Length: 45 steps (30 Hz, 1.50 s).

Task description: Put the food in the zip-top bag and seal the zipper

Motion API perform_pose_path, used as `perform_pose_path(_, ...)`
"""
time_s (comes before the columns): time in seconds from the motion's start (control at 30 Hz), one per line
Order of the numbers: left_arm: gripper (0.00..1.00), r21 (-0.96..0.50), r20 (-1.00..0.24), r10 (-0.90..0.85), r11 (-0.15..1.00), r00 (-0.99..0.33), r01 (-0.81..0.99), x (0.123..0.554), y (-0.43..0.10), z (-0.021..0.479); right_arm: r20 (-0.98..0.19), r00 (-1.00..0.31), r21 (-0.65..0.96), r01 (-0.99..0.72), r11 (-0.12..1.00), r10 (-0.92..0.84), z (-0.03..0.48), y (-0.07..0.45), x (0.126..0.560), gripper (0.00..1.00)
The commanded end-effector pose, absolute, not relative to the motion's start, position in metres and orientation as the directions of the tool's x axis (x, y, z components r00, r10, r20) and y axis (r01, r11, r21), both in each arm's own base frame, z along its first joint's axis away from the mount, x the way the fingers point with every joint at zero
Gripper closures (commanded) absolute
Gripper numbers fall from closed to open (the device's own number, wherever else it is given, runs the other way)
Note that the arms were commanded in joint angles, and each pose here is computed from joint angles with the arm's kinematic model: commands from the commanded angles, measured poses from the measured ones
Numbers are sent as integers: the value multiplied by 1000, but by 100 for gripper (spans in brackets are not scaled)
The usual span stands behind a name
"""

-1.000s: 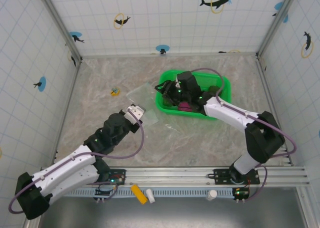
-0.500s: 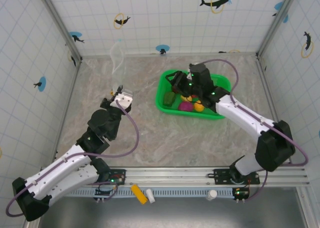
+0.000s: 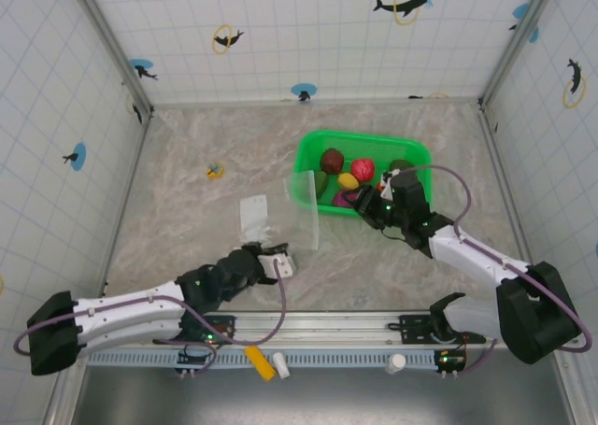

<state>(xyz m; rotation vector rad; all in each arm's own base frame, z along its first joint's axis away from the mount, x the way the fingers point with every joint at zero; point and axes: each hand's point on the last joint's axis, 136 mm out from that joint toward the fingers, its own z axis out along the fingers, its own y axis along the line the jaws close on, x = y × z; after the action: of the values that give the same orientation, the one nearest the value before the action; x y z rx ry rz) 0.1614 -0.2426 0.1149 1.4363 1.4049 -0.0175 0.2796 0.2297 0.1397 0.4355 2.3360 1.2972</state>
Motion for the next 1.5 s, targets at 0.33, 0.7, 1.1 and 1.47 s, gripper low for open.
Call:
perform_pose_path(0.33,100,669,-667,658,325,348,668,155,-251,134,-185,-921,914,-33,405,342,153,265,264,63)
perform_pose_path(0.7,100,677,-680,636,355,365,644,154,-244,150,-204,-956,934,-126,336,210,174,304,241,51)
perform_pose_path(1.1,100,665,-697,618,369,364,649,152,-241,156,-176,-949,931,-75,357,260,160,287,248,51)
perform_pose_path(1.47,100,662,-693,624,350,362,663,149,-241,151,-192,-953,939,-109,326,235,178,295,245,51)
